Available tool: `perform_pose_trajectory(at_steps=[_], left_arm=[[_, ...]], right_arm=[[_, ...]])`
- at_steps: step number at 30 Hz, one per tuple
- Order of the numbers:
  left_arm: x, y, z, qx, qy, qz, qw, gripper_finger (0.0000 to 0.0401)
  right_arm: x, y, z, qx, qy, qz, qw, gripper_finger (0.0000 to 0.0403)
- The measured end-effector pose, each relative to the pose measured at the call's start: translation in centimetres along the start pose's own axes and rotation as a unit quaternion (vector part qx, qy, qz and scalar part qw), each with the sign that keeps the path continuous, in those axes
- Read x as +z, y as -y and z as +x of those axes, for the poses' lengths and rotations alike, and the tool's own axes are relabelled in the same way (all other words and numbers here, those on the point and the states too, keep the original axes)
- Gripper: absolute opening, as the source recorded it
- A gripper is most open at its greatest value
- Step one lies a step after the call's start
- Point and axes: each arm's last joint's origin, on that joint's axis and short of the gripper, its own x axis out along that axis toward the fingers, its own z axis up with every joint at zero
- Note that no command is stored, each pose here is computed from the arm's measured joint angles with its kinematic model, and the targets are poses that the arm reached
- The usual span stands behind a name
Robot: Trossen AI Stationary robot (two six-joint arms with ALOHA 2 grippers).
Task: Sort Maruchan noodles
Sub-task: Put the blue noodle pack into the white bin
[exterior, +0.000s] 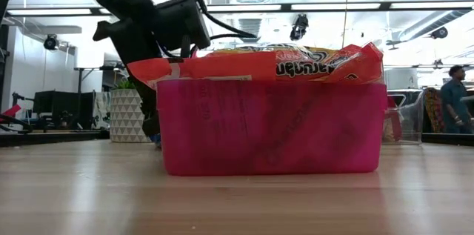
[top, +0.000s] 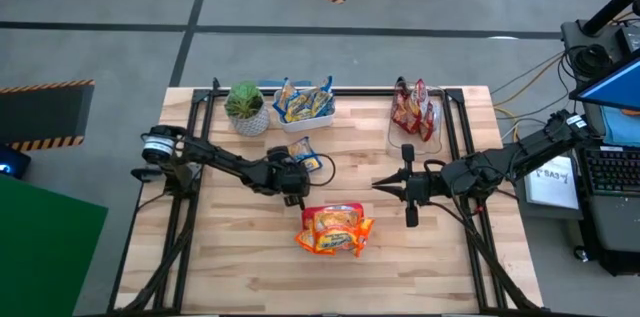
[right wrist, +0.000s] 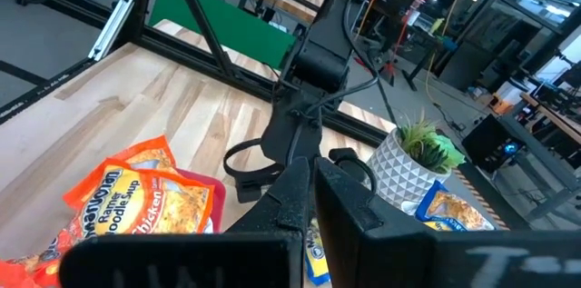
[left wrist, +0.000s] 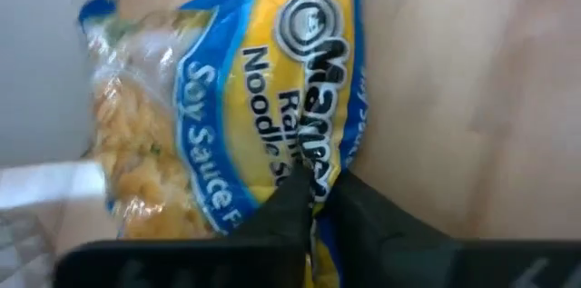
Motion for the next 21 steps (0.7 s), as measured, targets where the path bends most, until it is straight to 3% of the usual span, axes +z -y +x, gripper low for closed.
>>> perform_pose_trajectory(at_steps=[2,10,15,21], left_arm=[[0.0,-0.1,0.0,0.007,-0.003,-0.001,1.000,0.0010],[1.9,-1.0,-2.1,0.009,0.049,-0.030,0.998,0.0004],[3.4,-3.4,-4.8,0.013,0.115,-0.088,0.989,0.0002],[4.7,-7.4,-7.3,0.016,0.185,-0.181,0.966,0.0001]], right_arm=[[0.0,0.0,0.0,0.000,0.000,0.000,1.000,0.0013],[0.0,0.0,0.0,0.000,0.000,-0.003,1.000,0.0013],[0.0,0.0,0.0,0.000,0.001,-0.004,1.000,0.0013],[0.1,0.0,0.0,0.000,0.001,-0.004,1.000,0.0013]])
